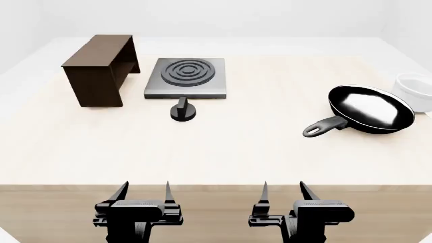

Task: Put the frying pan on top of the cabinet.

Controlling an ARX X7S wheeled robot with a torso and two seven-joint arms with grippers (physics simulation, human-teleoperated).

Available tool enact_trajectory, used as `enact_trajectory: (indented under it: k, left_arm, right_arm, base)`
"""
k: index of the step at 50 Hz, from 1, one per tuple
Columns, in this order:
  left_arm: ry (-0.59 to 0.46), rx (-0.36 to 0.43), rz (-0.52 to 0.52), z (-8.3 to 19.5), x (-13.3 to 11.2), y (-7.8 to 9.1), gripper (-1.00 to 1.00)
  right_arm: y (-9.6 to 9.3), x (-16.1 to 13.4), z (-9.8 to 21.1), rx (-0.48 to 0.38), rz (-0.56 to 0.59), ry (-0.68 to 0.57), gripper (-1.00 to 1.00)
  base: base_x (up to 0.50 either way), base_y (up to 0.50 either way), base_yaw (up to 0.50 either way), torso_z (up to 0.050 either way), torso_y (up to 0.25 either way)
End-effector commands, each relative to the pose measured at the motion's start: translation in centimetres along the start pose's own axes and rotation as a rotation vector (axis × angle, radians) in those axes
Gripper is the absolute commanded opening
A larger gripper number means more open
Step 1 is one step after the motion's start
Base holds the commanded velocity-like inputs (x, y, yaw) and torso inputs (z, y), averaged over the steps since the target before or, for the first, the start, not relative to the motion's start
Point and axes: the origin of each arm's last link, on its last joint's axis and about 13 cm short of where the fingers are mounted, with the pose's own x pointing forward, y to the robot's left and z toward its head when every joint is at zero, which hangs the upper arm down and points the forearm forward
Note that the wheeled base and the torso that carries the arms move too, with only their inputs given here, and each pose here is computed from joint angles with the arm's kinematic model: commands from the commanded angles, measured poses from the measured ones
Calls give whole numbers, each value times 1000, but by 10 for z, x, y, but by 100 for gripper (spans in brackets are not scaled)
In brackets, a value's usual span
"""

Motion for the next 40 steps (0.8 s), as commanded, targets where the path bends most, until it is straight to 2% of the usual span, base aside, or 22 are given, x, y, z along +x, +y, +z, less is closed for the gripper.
enact_trajectory:
  k: [1,7,10,13,35,40]
  left_arm:
    - [6,2,4,-2,1,0,100]
    - [9,16,-2,-2,1,0,100]
    - [14,20,0,-3,0,1,100]
    - [14,28,0,-3,-1,1,100]
    - [24,23,2,-9,1,0,100]
    - [17,16,4,-4,2,0,100]
  right_arm:
    - [0,0,-1,7,-2,-6,100]
    - [-1,0,3,-11,-4,-20,100]
    - [-1,-1,4,33,26,-13,100]
    - [0,-2,4,12,26,-16,100]
    - [-2,-2,3,19,16,-25,100]
    - [-4,0,11,34,-10,-31,100]
  base:
    - [0,0,0,0,0]
    - [0,0,0,0,0]
    - [0,-94,0,0,0]
    - [0,-500,0,0,0]
    - [0,-500,0,0,0]
    - [0,-500,0,0,0]
